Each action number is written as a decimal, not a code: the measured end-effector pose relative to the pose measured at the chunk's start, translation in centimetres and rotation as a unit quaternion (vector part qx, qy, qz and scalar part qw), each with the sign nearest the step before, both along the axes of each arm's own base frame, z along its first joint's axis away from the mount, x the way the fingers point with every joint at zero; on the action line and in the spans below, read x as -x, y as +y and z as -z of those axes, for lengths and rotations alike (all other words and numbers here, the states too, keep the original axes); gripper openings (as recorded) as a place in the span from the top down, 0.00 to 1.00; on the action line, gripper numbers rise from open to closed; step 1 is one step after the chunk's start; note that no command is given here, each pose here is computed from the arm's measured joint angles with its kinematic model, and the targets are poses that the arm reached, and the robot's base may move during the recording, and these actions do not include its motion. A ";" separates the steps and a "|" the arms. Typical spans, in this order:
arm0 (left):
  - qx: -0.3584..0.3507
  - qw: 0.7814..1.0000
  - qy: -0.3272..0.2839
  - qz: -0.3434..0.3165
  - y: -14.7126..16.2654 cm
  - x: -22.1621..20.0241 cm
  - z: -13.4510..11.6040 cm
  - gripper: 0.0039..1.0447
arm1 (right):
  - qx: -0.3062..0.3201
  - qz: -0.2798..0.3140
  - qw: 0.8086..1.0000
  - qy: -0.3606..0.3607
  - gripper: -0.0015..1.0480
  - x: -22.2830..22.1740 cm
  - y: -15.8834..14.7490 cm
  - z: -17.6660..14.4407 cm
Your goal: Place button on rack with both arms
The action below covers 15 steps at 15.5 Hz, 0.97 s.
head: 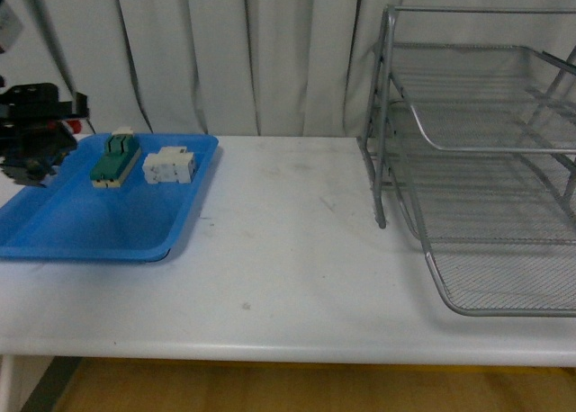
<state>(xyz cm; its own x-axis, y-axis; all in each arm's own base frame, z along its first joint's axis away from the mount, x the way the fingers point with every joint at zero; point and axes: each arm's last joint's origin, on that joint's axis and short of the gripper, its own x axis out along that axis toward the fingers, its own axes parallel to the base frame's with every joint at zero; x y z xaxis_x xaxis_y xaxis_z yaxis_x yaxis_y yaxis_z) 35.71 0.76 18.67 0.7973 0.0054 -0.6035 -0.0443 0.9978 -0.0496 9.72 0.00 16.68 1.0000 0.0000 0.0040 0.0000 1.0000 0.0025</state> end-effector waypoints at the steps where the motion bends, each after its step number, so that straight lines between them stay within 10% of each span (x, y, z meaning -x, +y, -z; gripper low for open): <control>1: -0.014 1.000 -0.004 -0.010 -0.2 2.7 -0.5 0.61 | 0.000 0.000 1.000 0.000 0.06 0.0 0.0 0.0; 5: -0.067 0.996 -0.055 -0.029 -2.3 13.8 -3.3 0.61 | 0.000 0.000 1.000 0.000 0.06 0.0 0.0 0.0; 15: -0.072 0.995 -0.049 -0.040 -2.0 13.5 -3.1 0.61 | 0.000 0.000 1.000 0.000 0.06 0.0 0.0 0.0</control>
<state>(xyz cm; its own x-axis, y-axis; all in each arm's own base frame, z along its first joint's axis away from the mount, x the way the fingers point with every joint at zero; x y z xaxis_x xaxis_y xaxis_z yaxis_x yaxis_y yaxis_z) 22.18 -1.26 21.77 0.8458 0.1513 -0.5116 -0.1250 0.9885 0.0855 9.73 0.00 16.67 1.0000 0.0004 0.0040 -0.0004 1.0000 0.0025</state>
